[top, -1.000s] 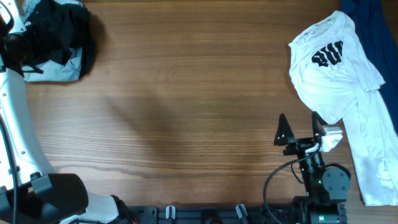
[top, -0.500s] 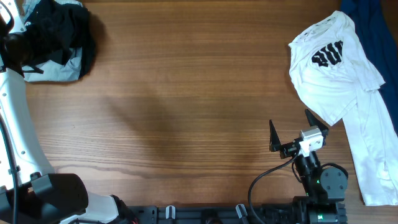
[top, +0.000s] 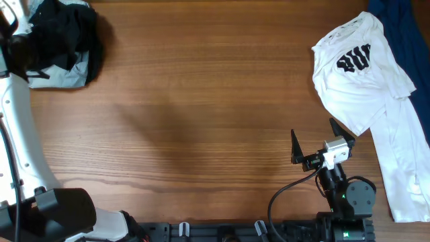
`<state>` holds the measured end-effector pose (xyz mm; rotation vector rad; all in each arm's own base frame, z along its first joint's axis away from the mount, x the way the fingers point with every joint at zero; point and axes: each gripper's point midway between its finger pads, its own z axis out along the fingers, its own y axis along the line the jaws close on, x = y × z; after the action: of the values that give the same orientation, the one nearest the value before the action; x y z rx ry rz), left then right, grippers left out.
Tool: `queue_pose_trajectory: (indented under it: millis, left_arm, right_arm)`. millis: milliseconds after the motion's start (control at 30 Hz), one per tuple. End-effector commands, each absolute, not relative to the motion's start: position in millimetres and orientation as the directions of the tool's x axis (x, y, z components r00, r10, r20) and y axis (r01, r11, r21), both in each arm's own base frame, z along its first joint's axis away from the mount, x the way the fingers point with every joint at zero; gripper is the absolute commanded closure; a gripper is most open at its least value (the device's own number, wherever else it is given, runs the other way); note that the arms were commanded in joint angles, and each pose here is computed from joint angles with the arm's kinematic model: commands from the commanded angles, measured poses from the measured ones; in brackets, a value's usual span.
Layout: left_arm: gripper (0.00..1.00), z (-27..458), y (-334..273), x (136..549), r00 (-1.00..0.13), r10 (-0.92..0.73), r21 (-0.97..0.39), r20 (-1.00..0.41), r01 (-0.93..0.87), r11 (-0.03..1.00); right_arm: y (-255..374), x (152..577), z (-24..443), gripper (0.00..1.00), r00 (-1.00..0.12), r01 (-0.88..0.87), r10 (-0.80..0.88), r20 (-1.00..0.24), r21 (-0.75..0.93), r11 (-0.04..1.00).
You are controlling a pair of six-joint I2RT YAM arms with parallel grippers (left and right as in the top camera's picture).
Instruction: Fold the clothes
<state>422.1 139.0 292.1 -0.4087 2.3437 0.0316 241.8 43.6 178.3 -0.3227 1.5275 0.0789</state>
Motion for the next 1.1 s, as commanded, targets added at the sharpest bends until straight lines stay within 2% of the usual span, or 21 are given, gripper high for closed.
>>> queue_pose_trajectory:
  millis: [0, 200, 333, 500, 733, 1067]
  left_arm:
    - [0.0, 339, 79, 415, -0.623, -0.175, -0.096, -0.763, -0.159, 0.983]
    - [0.0, 373, 17, 383, -0.593, -0.066, -0.056, -0.802, -0.036, 0.998]
    - [0.0, 384, -7, 374, -0.463, -0.081, -0.097, -0.883, 0.01, 0.995]
    - [0.0, 343, -8, 350, -0.296, -0.225, -0.231, -0.928, -0.015, 0.973]
    - [0.0, 278, -8, 287, -0.105, -0.261, -0.265, -0.96, 0.026, 0.964]
    - [0.0, 207, 4, 249, -0.032, -0.3, -0.3, -0.953, -0.007, 0.954]
  right_arm:
    - [48, 240, 181, 0.0, 0.071, -0.271, -0.157, -0.985, -0.171, 0.947]
    - [48, 240, 181, 0.0, 0.071, -0.271, -0.158, -0.985, -0.171, 0.947]
    - [48, 240, 181, 0.0, 0.071, -0.271, -0.157, -0.985, -0.171, 0.947]
    - [48, 240, 181, 0.0, 0.071, -0.271, -0.157, -0.985, -0.171, 0.947]
    - [48, 240, 181, 0.0, 0.071, -0.271, -0.158, -0.985, -0.171, 0.947]
    - [48, 240, 181, 0.0, 0.071, -0.271, -0.158, -0.985, -0.171, 0.947]
